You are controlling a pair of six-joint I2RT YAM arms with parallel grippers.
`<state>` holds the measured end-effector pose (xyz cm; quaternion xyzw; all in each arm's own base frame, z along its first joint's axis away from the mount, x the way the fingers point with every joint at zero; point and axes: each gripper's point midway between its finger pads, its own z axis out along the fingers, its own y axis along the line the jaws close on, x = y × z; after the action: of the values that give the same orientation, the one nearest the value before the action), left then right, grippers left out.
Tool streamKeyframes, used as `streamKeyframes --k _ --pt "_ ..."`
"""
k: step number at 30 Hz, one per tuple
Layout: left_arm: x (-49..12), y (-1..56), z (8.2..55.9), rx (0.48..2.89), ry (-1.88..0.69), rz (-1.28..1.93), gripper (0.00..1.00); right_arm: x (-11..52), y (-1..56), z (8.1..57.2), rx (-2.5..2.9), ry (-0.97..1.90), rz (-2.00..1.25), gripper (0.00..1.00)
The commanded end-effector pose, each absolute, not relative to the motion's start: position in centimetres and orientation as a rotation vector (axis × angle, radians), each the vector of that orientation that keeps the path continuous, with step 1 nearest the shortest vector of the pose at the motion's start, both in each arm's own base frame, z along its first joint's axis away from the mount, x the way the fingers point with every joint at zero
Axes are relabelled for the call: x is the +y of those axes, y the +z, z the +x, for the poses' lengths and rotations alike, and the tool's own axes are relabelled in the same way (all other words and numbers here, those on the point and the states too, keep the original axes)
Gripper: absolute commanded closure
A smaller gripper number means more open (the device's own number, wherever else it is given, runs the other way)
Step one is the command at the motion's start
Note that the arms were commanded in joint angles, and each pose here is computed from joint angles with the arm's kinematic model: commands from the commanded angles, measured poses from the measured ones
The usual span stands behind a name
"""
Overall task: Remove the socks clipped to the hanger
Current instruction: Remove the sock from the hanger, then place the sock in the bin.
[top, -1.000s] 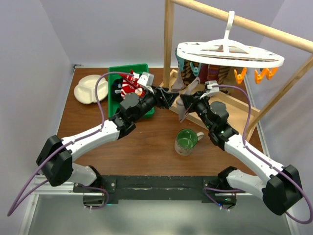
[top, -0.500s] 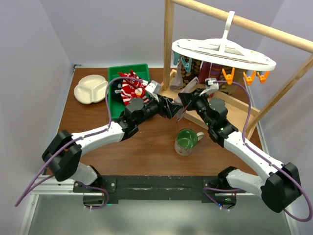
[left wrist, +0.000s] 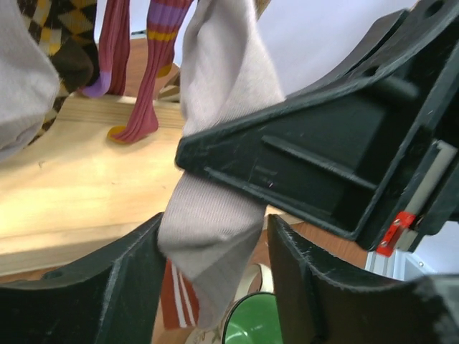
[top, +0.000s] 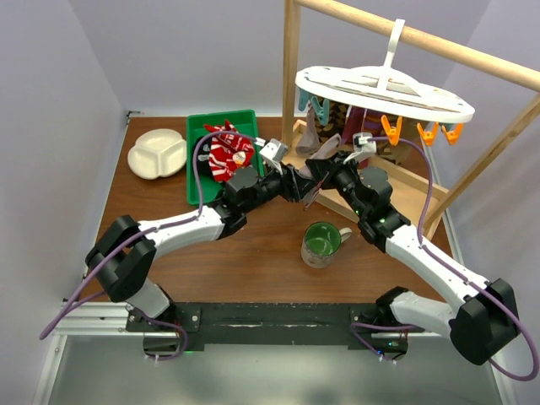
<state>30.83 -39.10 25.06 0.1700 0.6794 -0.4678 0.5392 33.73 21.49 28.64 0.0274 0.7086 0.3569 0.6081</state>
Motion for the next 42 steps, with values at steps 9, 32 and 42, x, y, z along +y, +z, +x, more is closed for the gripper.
streamKeyframes --k 9,32,42 --pt "-38.0 28.8 32.2 1.528 -1.073 0.253 1.0 21.0 31.2 33.7 1.578 0.822 0.077 0.48" --pt "-19.2 30.3 42.3 1.53 -0.675 -0.287 1.0 15.8 29.8 33.5 1.595 0.622 0.296 0.13" --pt "-14.6 14.2 46.0 1.843 -0.578 -0.419 1.0 16.6 28.8 33.3 1.624 0.647 0.264 0.12"
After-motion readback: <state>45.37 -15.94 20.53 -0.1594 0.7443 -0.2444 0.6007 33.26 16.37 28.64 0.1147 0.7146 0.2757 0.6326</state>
